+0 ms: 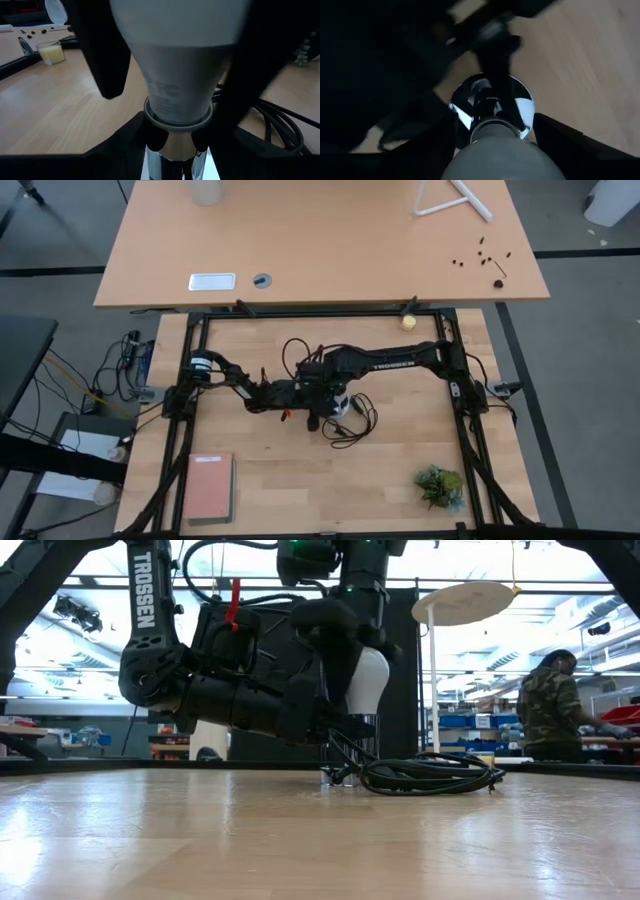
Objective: Screw lightbulb
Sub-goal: Insert the white lightbulb into the silver lamp
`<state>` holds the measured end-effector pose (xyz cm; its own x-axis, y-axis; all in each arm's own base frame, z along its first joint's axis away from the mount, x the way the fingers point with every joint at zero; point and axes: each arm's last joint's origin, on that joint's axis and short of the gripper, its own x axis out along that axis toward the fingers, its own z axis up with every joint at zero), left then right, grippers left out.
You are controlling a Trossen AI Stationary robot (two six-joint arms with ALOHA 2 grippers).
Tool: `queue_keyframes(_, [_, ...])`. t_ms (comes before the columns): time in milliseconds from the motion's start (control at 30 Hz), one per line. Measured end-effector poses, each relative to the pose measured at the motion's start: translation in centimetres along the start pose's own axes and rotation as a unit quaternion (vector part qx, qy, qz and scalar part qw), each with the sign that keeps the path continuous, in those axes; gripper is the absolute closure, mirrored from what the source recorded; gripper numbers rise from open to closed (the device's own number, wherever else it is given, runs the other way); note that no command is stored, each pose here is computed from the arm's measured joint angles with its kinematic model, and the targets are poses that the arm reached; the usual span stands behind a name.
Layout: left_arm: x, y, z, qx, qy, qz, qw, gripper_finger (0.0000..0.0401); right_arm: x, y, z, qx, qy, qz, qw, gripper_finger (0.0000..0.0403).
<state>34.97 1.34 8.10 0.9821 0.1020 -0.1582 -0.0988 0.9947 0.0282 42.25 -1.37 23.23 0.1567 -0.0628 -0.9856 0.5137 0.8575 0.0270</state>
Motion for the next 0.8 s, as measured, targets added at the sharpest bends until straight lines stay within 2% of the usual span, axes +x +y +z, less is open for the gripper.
queue_keyframes(200, [0.0, 0.0, 0.0, -0.002, -0.001, 0.0, 1.0, 0.0211, 0.0, -0.6, 0.2, 0.132, 0.0, -0.011, 0.991, 0.0144])
queue_keyframes(333, [0.0, 0.0, 0.0, -0.005, -0.001, -0.001, 1.0, 0.0211, 0.1, -1.1, 0.3, 0.183, 0.005, -0.016, 0.983, 0.0134])
queue_keyframes(433, [0.0, 0.0, 0.0, -0.005, -0.001, -0.004, 1.0, 0.0211, -0.1, -1.6, 0.6, 0.189, 0.004, -0.016, 0.982, 0.0131])
queue_keyframes(800, [0.0, 0.0, 0.0, -0.011, -0.002, -0.006, 1.0, 0.0211, -3.3, -1.9, 2.2, 0.14, -0.017, 0.045, 0.989, 0.0126])
